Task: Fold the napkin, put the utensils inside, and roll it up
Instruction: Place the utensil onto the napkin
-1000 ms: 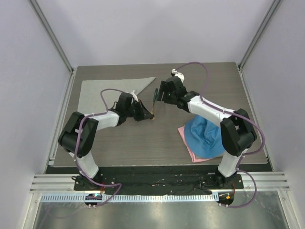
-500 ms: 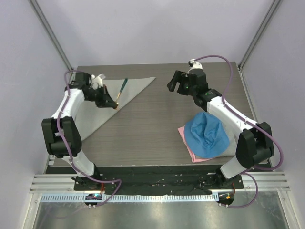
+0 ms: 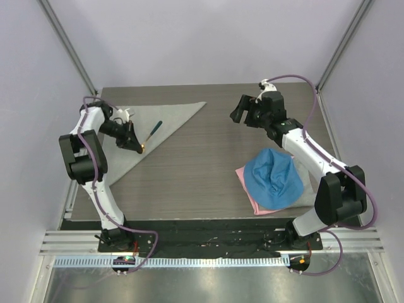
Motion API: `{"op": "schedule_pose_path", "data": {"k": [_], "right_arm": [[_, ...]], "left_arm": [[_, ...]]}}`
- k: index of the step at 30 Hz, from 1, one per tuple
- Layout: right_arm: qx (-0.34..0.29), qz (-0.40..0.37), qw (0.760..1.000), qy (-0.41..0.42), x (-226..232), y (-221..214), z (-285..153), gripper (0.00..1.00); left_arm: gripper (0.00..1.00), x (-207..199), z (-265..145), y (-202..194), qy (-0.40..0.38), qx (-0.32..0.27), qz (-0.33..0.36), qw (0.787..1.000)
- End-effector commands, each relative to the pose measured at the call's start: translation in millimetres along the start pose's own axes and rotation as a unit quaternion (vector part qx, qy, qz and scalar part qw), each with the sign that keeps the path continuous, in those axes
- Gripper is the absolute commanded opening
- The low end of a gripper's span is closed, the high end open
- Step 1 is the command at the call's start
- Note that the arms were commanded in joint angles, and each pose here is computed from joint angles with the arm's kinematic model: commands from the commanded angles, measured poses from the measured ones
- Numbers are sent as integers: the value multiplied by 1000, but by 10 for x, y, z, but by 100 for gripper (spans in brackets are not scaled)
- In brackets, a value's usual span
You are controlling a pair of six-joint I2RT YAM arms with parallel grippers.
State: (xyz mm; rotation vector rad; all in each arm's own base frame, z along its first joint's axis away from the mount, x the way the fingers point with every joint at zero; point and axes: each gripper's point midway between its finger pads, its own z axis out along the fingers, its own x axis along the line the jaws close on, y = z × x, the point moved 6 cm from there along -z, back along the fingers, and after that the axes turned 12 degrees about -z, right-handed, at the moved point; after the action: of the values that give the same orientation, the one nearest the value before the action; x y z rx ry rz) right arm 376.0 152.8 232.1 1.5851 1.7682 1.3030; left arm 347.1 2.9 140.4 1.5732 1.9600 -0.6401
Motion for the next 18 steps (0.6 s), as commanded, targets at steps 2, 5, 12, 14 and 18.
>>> {"op": "schedule_pose_path", "data": {"k": [2, 5, 12, 14, 18], "right_arm": [[-31, -15, 999, 11, 31, 168, -168, 87], [-25, -11, 1000, 13, 33, 132, -160, 87], [-21, -8, 1000, 10, 23, 98, -189, 87], [-22, -8, 1000, 7, 12, 99, -191, 87], [-19, -5, 1000, 6, 13, 80, -189, 87]], "left_arm": [[0, 115, -177, 55, 44, -8, 23, 999], [0, 205, -116, 83, 56, 4, 15, 998], [0, 361, -9, 213, 71, 22, 10, 997], [0, 353, -22, 246, 70, 24, 12, 997], [0, 368, -42, 346, 75, 26, 17, 997]]}}
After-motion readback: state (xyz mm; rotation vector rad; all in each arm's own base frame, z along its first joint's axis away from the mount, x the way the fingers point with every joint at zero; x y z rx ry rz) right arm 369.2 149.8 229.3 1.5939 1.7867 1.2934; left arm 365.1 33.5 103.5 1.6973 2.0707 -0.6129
